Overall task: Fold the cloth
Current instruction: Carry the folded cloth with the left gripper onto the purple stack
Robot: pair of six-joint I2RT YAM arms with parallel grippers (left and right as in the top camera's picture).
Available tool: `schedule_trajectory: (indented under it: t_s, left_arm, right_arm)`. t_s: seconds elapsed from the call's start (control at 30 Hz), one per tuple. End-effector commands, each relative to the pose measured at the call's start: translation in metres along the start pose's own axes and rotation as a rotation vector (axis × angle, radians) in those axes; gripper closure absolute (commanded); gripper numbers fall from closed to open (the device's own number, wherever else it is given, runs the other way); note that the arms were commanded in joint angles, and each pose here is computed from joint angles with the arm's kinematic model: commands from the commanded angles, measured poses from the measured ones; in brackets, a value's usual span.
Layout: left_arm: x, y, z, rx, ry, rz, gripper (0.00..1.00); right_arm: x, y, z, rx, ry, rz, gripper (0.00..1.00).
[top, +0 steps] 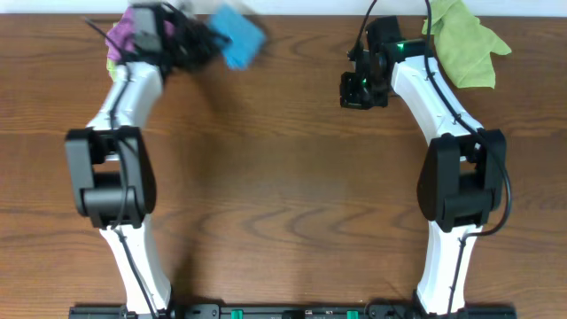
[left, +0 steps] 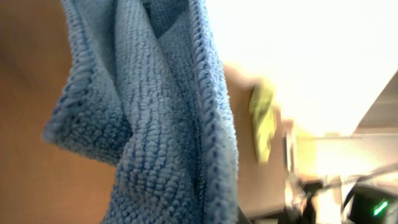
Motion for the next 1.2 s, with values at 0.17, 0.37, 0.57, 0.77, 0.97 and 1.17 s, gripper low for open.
schedule_trajectory:
  t_s: [0.17,0.37,0.57,0.77,0.97,1.17]
  left_arm:
    - [0.103,0.008,0.104,-0.054,-0.381,0.139,0.94]
    - [0.108,0.025,0.115,-0.002,-0.409,0.182,0.94]
    - [0.099,0.043,0.109,0.077,-0.39,0.235,0.95]
    - [0.092,0.068,0.108,0.197,-0.387,0.267,0.94]
    - [0.085,0.088,0.113,0.281,-0.383,0.332,0.94]
    - [0.069,0.107,0.116,0.403,-0.352,0.42,0.02]
  right_arm:
    - [0.0,0.005,0.006,0.007,-0.009,0.02,0.99]
    - [0.003,0.006,0.006,0.008,-0.024,0.024,0.99]
    - [0.004,0.006,0.006,0.008,-0.03,0.026,0.99]
    - [0.005,0.006,0.006,0.008,-0.036,0.029,0.99]
    - [0.006,0.006,0.006,0.008,-0.037,0.029,0.99]
    - [0.007,0.006,0.006,0.009,-0.043,0.03,0.99]
Point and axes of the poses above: each gripper's point midway between its finger pads, its own z axis back along the fingers, its own y axis along the line the jaws close on, x = y × z, the point moved 6 cm from there along z, back along the fingers, and after that the axes turned 7 degrees about z, right-handed, at the moved point
